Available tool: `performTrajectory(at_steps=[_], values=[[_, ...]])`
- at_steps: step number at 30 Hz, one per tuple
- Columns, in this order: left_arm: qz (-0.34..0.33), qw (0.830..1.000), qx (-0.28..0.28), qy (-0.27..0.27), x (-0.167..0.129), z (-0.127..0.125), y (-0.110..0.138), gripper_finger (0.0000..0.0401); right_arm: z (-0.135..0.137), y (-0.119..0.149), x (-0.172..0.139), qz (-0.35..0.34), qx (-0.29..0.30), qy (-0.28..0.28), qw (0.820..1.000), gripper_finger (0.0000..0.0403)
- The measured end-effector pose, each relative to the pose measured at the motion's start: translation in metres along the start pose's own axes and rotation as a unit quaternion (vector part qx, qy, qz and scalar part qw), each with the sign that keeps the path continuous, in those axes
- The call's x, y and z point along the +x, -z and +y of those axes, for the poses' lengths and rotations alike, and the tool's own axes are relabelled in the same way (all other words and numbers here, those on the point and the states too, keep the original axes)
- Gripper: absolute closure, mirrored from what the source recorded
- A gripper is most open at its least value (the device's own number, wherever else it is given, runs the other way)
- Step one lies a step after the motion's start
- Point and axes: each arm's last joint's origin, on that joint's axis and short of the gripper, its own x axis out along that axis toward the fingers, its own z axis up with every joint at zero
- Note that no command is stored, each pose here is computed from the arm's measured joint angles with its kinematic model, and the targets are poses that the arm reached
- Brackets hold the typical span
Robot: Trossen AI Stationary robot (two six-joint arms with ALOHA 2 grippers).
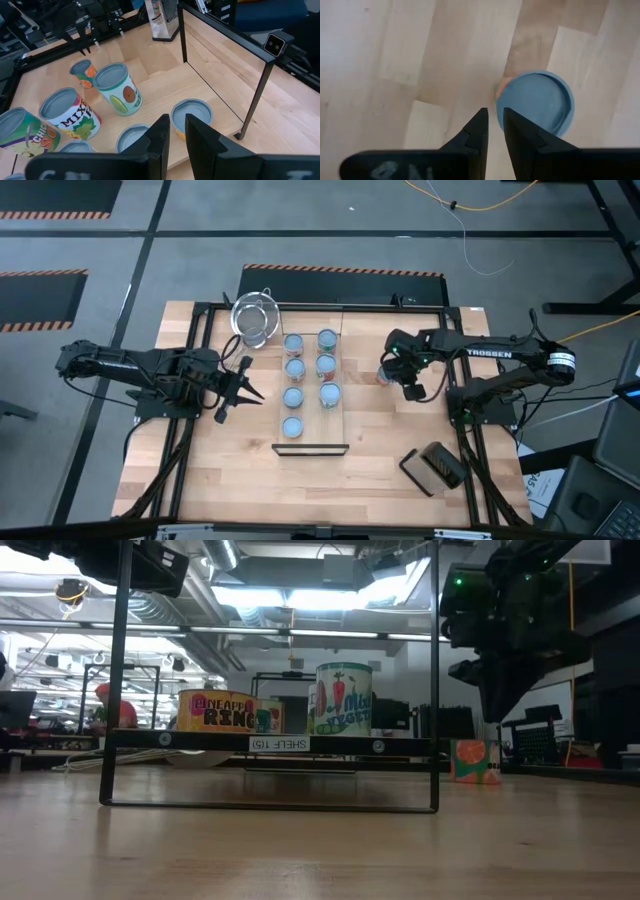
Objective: Pick and place cans onto a shelf
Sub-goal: Put the canned orange on the shelf
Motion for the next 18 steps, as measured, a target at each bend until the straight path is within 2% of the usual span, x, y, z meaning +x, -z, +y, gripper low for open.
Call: performTrajectory(at_steps=[11, 18], values=[[0.000, 1.000, 0.000, 0.000, 0.000, 0.000, 0.000, 0.0347, -0.002, -0.001, 0.009, 0.017, 0.001, -0.010, 1.000, 0.0338], [0.000, 1.000, 0.000, 0.000, 0.000, 0.000, 0.000, 0.0347, -0.006, -0.002, 0.019, 0.046, 0.003, 0.006, 0.999, 0.0338]])
